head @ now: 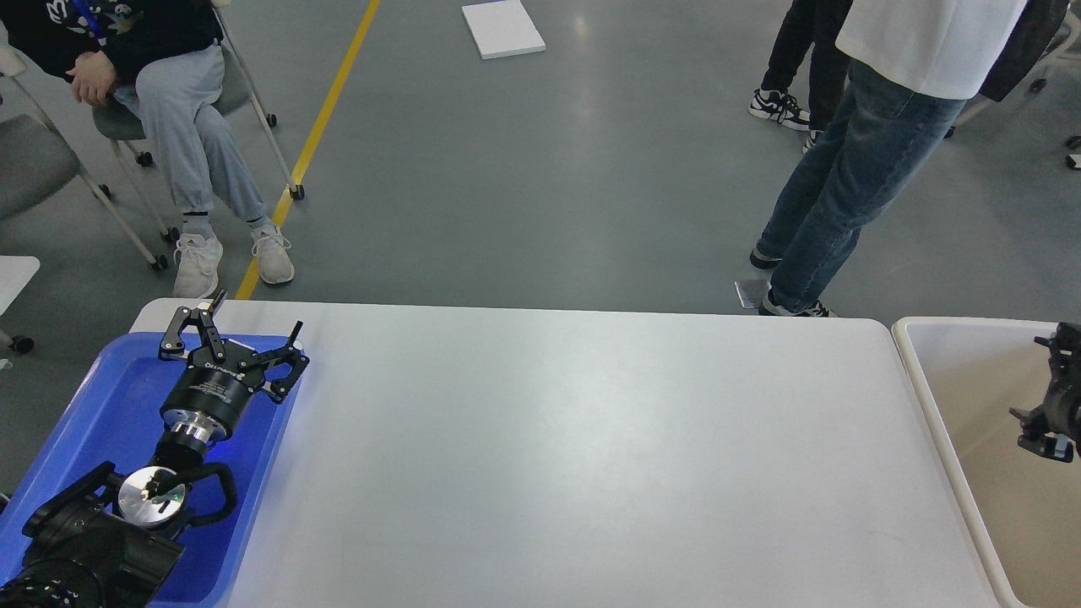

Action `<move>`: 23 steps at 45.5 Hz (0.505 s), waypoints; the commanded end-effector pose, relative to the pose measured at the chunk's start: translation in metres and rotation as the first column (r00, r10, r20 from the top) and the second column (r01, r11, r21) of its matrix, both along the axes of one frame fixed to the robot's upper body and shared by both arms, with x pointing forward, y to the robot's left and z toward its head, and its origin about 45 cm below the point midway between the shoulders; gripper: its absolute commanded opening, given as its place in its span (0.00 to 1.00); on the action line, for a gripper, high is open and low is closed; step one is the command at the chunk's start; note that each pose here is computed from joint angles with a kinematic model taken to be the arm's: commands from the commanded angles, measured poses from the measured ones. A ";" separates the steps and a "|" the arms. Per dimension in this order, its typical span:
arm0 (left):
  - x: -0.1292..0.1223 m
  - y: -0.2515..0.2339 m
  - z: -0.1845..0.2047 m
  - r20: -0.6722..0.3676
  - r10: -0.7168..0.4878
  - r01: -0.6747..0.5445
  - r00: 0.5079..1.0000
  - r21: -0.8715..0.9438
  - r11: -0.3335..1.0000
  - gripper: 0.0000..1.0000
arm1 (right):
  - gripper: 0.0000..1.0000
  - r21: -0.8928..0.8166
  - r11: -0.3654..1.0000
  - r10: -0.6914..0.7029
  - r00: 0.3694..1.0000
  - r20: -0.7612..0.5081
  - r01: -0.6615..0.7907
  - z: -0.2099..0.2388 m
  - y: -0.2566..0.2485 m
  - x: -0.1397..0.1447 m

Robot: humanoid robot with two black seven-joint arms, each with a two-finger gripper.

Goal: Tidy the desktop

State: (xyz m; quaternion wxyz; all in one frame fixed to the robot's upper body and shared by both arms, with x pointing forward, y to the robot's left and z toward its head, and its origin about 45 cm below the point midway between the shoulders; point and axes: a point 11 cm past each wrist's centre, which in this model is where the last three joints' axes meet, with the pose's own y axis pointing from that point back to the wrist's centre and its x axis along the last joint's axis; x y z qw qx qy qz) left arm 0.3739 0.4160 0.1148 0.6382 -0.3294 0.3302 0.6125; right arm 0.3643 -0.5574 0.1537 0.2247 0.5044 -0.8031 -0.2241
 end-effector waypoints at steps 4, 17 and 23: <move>0.000 0.000 0.000 0.000 0.001 -0.001 1.000 0.000 1.000 1.00 | 1.00 0.212 0.976 -0.095 0.978 0.186 0.055 0.017 0.030 0.033; 0.000 0.000 0.000 0.001 0.002 -0.002 1.000 -0.001 1.000 1.00 | 1.00 0.418 0.907 -0.223 0.893 0.390 0.044 0.030 0.052 0.054; 0.000 0.000 0.000 0.001 0.002 -0.002 1.000 -0.001 1.000 1.00 | 1.00 0.452 0.889 -0.147 0.894 0.422 -0.067 0.029 0.082 0.063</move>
